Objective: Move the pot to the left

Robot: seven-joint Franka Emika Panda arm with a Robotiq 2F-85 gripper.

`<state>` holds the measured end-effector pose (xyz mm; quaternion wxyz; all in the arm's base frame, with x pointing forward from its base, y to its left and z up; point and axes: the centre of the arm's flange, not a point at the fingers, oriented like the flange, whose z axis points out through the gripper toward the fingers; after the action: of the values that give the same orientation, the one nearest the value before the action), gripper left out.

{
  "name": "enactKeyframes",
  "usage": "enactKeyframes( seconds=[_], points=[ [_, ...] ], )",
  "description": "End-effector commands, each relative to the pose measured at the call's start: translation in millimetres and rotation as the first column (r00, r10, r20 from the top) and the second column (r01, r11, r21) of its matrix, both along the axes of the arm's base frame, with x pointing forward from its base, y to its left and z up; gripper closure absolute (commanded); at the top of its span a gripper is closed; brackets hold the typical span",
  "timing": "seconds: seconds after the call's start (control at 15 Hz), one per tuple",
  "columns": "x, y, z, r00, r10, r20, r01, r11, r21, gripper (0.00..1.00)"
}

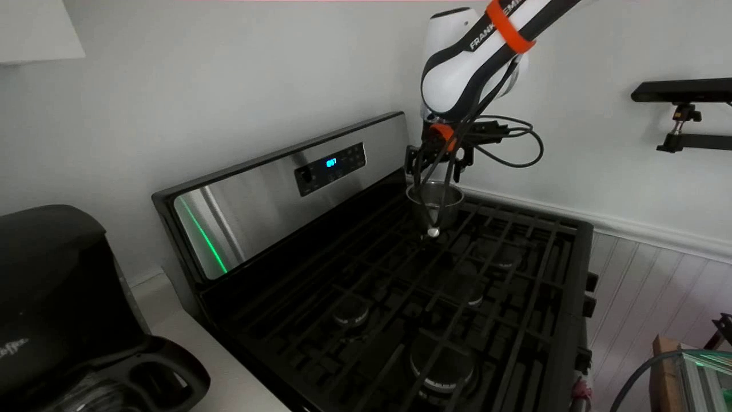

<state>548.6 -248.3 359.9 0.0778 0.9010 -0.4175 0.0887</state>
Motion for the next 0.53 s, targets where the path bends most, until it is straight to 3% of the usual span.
enactKeyframes(
  seconds=[0.0, 0.47],
  points=[
    [44, -23, -16, 1.000, 0.019, -0.022, -0.019, 1.000, 0.015, 0.00],
    [67, -48, -41, 0.999, 0.025, -0.044, -0.022, 0.998, 0.065, 0.00]
  ],
)
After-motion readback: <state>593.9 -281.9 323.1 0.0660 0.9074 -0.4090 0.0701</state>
